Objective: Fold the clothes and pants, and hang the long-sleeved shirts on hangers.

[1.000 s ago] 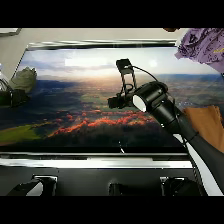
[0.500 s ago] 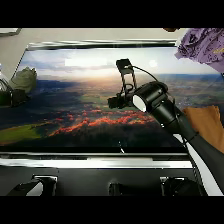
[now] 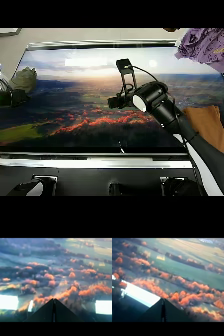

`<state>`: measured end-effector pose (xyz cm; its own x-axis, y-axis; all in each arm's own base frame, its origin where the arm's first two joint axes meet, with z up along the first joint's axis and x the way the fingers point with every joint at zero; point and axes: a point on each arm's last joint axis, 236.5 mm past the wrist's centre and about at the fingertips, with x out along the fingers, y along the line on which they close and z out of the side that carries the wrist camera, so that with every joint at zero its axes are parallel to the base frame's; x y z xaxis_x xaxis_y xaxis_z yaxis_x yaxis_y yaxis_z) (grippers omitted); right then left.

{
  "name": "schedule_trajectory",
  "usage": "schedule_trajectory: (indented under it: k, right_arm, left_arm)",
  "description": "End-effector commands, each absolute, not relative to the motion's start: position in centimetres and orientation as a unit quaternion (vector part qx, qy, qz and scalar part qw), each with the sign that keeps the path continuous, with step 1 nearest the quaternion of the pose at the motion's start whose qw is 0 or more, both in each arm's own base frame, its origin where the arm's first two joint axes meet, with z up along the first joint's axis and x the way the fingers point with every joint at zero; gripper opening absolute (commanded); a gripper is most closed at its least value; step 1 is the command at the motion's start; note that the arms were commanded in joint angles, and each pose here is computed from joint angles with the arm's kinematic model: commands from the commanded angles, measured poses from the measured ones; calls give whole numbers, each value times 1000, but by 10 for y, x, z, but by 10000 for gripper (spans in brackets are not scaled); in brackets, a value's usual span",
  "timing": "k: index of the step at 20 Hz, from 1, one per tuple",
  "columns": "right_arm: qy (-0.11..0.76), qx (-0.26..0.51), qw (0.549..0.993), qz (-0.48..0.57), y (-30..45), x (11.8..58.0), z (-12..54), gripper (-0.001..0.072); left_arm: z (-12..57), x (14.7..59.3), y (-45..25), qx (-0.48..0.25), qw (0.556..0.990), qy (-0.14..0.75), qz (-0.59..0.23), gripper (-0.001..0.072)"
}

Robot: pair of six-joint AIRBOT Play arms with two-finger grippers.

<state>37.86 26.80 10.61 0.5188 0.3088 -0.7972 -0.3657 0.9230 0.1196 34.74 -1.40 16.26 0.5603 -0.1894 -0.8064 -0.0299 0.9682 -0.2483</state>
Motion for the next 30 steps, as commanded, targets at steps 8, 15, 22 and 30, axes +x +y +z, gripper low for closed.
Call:
schedule_trajectory:
  k: [8, 15, 22, 30]
  right_arm:
    - [450, -31, 871, 194, 268, 378, 107, 29]
    - [450, -31, 871, 194, 269, 379, 107, 29]
    - [450, -31, 871, 194, 268, 378, 107, 29]
    - [450, -31, 871, 194, 268, 378, 107, 29]
  left_arm:
    - [162, 350, -13, -118, 876, 466, -45, 18]
    - [167, 376, 59, -123, 896, 413, 109, 342]
    - [129, 453, 163, -157, 871, 424, 194, 697]
    - [69, 556, 218, -131, 909, 342, 199, 696]
